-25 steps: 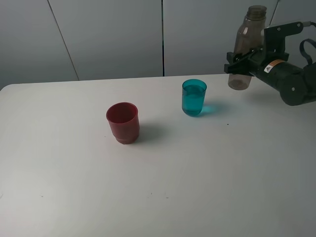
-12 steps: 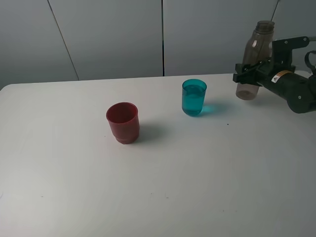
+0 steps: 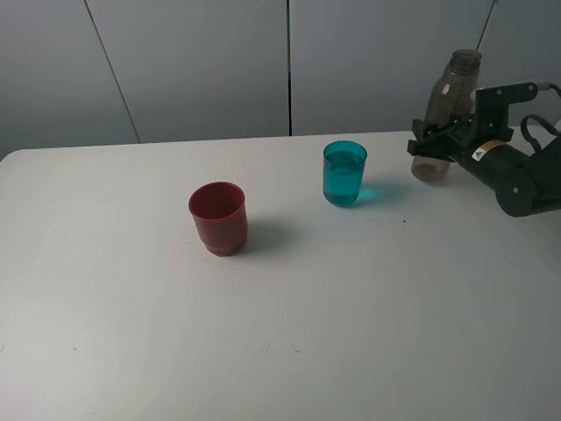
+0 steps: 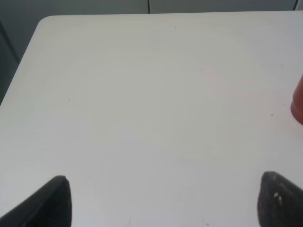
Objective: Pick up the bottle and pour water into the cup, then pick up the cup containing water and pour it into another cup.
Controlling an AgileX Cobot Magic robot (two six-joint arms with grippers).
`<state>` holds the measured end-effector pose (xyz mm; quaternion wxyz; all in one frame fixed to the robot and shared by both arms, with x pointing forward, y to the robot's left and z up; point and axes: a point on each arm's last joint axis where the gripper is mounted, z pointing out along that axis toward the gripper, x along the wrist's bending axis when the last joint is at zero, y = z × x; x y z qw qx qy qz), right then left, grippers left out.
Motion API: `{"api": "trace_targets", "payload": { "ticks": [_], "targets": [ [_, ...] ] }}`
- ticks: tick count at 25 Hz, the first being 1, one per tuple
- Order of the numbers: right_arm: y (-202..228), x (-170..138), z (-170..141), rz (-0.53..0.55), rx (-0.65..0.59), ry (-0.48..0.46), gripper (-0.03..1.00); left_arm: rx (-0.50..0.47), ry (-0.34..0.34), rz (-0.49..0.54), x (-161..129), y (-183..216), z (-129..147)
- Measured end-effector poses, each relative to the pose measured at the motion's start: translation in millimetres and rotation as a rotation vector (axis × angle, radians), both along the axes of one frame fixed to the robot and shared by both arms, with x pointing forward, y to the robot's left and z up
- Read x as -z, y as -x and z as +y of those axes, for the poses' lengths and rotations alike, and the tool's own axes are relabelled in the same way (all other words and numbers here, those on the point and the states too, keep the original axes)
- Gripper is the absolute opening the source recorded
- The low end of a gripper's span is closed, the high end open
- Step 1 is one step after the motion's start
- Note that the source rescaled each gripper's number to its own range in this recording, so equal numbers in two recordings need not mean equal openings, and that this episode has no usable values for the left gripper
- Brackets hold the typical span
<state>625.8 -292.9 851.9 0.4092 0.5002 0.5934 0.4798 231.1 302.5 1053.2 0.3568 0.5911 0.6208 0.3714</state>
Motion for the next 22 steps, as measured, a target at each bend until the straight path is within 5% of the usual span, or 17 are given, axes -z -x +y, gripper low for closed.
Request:
{"api": "trace_targets", "payload": {
  "ticks": [15, 19, 22],
  "targets": [
    [0.2, 7.3, -1.9, 0.026, 0.023, -0.006, 0.03, -0.001, 0.002, 0.0, 0.0, 0.0, 0.0],
    [0.7, 9.4, -2.1, 0.05, 0.025, -0.002, 0.83, -0.001, 0.002, 0.0, 0.0, 0.0, 0.0],
    [1.3, 11.7, -2.4, 0.075, 0.027, 0.002, 0.98, -0.001, 0.002, 0.0, 0.0, 0.0, 0.0]
  ]
}}
